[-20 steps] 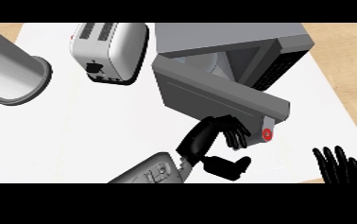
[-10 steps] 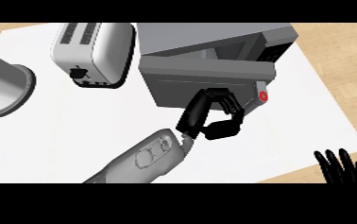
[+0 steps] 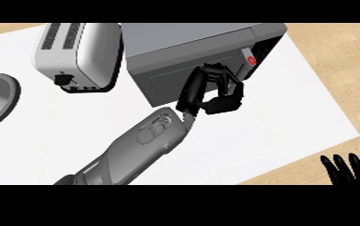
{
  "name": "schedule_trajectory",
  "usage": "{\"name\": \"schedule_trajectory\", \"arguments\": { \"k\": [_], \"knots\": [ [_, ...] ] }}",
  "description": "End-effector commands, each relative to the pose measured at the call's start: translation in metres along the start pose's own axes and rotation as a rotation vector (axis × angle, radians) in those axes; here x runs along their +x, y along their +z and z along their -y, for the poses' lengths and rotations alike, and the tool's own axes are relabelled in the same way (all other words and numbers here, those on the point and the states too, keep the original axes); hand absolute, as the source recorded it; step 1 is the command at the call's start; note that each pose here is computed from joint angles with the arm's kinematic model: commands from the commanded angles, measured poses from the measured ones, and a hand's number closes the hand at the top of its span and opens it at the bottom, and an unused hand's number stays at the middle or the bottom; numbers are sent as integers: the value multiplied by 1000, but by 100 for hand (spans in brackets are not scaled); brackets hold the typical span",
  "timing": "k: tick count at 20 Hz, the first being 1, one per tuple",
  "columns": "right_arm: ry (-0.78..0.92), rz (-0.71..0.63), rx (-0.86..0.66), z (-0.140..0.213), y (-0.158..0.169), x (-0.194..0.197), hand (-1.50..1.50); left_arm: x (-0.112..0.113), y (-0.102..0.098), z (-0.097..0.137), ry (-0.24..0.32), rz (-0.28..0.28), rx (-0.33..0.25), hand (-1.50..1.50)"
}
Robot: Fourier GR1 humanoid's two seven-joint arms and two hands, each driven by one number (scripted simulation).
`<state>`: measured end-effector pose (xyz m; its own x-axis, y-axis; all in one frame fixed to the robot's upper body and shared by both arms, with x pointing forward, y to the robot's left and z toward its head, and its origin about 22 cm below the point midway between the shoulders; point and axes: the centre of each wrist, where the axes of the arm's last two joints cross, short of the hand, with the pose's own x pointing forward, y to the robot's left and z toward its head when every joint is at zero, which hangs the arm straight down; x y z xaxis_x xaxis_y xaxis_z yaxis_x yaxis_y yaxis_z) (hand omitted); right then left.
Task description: Pick up the milk, place it into the microwave and close the microwave
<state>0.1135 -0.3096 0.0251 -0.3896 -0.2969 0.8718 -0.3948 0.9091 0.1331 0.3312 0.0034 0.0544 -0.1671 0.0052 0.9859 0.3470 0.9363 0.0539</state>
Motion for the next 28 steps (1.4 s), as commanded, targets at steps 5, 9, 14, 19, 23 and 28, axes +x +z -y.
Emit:
{"name": "schedule_trajectory", "arguments": {
  "k": [5,9,14,19,23,28],
  "knots": [
    [-2,4,42,4,-4,15,-150,7,-19,-10,43,40,59,150],
    [-27,28,71,1,-9,21,-150,2,-18,-11,35,41,70,150],
    [-62,34,73,-3,-10,24,-150,2,-20,-12,43,62,90,150],
    [-39,42,95,1,-14,34,-150,3,-21,-10,49,72,95,150],
    [-45,55,114,0,-17,37,-150,0,-20,-10,51,85,106,150],
    [-95,63,95,-2,-12,40,-150,-1,-22,-13,51,81,118,150]
  ]
}}
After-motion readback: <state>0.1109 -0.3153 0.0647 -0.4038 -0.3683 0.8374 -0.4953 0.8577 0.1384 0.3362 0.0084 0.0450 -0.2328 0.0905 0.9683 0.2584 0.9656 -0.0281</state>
